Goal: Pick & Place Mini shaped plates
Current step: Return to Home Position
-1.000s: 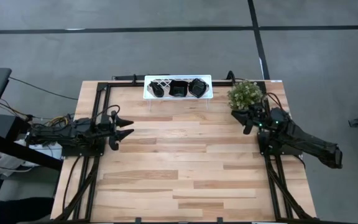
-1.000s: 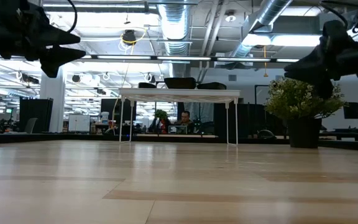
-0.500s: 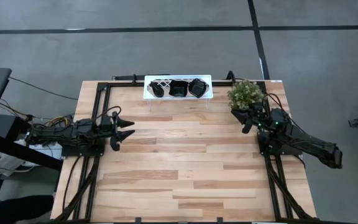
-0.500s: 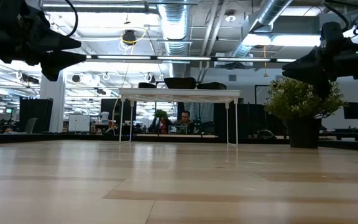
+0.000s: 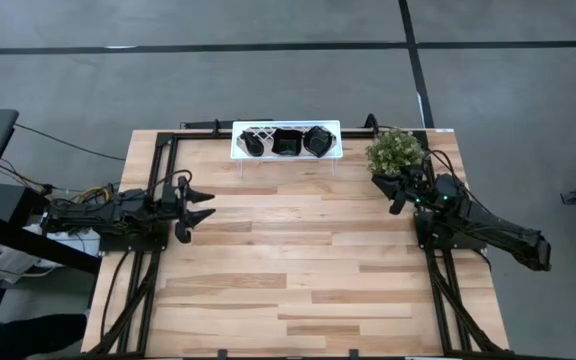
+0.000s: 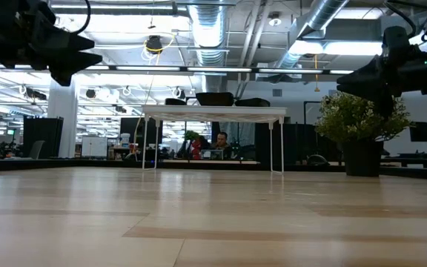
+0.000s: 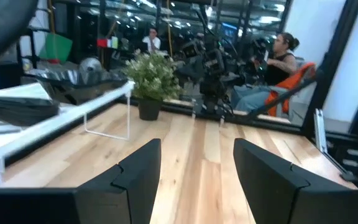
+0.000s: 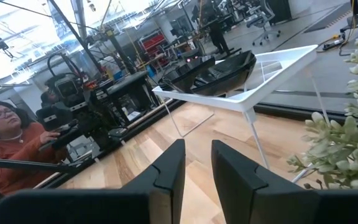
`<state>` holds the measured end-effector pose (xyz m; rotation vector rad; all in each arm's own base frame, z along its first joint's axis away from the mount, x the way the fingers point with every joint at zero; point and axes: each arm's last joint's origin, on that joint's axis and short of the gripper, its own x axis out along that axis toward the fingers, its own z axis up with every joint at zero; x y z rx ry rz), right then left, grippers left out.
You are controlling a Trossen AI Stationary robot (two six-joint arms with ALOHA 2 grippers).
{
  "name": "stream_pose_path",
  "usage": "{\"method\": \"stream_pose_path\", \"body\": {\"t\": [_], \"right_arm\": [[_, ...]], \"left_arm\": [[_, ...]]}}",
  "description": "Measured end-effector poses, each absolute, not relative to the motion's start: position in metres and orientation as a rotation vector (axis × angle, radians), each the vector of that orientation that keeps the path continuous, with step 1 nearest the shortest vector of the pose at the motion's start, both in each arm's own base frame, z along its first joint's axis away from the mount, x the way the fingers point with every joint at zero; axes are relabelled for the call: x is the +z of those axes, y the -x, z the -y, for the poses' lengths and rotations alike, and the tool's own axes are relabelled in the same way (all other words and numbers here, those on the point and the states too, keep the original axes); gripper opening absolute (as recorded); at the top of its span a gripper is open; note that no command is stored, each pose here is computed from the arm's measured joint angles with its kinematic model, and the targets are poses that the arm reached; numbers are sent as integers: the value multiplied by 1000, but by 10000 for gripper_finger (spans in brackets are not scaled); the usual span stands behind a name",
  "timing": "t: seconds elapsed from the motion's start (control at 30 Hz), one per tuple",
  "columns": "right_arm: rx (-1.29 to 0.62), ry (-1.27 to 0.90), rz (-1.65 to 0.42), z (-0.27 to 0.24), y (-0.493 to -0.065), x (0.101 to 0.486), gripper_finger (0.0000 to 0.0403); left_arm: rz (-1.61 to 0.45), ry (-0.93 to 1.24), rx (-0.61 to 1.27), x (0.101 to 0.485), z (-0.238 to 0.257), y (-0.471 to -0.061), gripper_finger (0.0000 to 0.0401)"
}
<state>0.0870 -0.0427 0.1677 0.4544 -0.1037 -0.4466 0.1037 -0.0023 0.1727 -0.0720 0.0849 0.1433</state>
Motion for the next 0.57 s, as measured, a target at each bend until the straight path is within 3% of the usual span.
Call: {"method": "stream_pose_path", "body": {"t": [0.57], "right_arm": [[-447,-456,104,43,-87,168,74]], "left_arm": [[-121,99,25,159,6,-105,204]]}}
